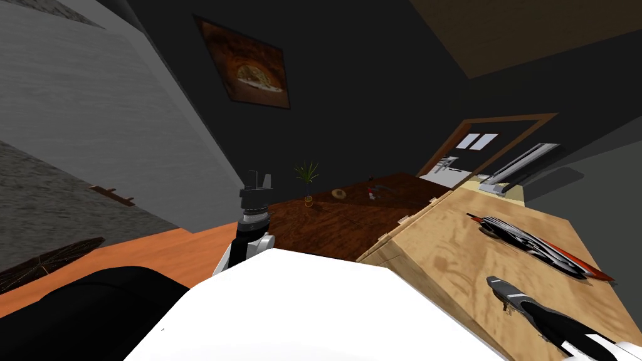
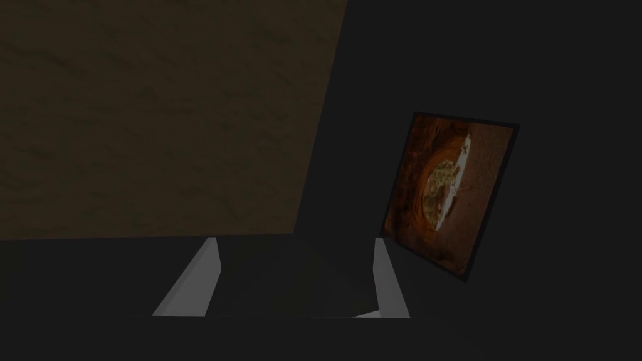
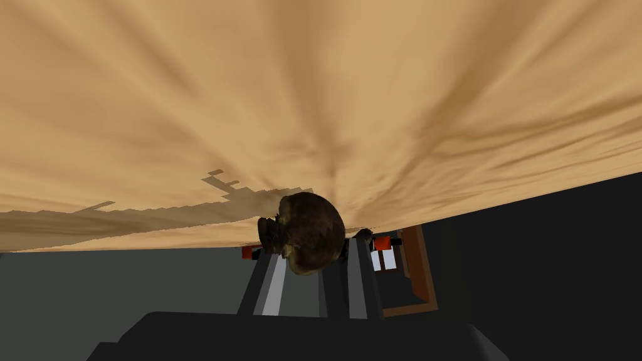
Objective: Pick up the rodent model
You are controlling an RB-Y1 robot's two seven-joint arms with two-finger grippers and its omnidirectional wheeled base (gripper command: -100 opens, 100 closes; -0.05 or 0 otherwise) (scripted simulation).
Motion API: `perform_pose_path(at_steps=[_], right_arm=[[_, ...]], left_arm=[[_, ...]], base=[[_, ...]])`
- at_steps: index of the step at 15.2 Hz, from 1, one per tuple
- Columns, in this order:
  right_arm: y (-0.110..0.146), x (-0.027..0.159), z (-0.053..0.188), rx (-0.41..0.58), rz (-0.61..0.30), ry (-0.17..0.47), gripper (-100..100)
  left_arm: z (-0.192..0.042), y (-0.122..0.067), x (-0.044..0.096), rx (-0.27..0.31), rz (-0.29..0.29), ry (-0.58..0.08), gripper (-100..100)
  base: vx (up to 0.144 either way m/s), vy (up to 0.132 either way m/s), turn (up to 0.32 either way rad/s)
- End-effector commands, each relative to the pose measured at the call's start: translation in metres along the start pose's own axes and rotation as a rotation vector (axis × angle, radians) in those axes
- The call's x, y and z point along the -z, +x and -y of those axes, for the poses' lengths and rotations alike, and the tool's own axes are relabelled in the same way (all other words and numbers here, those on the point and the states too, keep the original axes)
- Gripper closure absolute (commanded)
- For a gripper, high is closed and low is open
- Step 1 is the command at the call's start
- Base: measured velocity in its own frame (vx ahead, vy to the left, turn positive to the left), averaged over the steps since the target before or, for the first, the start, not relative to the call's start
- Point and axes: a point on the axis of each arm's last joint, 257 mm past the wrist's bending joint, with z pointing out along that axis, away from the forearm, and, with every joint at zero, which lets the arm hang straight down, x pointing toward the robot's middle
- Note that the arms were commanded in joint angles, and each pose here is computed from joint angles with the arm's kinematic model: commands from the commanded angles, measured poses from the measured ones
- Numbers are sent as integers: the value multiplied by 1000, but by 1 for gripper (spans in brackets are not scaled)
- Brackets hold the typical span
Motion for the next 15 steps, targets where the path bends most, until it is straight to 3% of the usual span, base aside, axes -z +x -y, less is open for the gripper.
perform_pose_path(at_steps=[1, 15], right_arm=[[6, 5, -1, 5, -8, -9, 100], [20, 60, 6, 49, 6, -46, 100]], left_arm=[[0, 0, 0, 0, 0, 0, 0], [0, 0, 0, 0, 0, 0, 0]], base=[[106, -46, -86], [77, -26, -61]])
